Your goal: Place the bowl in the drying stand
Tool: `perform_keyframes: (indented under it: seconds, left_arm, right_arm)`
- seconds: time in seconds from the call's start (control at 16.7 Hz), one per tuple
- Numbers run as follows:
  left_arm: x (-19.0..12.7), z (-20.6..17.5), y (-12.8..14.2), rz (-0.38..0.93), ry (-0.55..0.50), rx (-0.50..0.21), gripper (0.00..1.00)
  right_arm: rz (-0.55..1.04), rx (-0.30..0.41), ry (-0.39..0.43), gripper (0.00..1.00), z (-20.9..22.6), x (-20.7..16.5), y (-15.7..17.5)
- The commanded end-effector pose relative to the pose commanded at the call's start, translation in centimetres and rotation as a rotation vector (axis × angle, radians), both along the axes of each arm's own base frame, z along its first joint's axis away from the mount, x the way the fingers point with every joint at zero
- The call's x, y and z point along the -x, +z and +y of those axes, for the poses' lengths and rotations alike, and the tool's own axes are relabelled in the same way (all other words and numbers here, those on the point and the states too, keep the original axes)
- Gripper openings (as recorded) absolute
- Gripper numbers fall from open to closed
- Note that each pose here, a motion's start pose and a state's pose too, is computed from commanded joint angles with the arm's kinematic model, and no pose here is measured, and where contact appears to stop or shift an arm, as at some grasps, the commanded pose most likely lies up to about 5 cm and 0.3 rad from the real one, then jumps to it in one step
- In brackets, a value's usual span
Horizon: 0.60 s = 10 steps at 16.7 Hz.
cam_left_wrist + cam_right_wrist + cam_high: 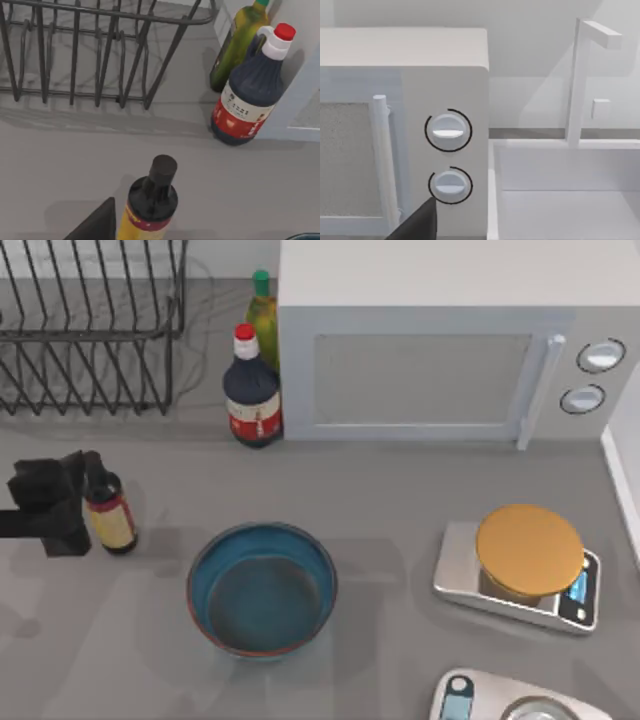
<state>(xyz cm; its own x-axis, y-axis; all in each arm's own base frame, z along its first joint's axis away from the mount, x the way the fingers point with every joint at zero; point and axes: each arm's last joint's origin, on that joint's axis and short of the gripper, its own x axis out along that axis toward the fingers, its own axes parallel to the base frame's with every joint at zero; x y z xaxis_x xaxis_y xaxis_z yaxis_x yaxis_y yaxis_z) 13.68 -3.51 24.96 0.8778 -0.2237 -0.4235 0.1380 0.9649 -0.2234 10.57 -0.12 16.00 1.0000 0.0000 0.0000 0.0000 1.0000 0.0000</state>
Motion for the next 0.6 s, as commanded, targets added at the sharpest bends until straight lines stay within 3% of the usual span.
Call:
perform_keyframes:
  seconds: [0.24,0.6]
  left_arm:
    - [-5.5,-4.8,2.7,0.394,-0.067,0.0,1.0]
    - [-11.5,-15.1,1.5,0.862,-0.072,-0.131,1.0]
  right_arm:
    - [0.0,0.0,0.0,1.0,0.0,0.0,0.0]
    - [0.0,0.0,0.0,1.0,0.0,0.0,0.0]
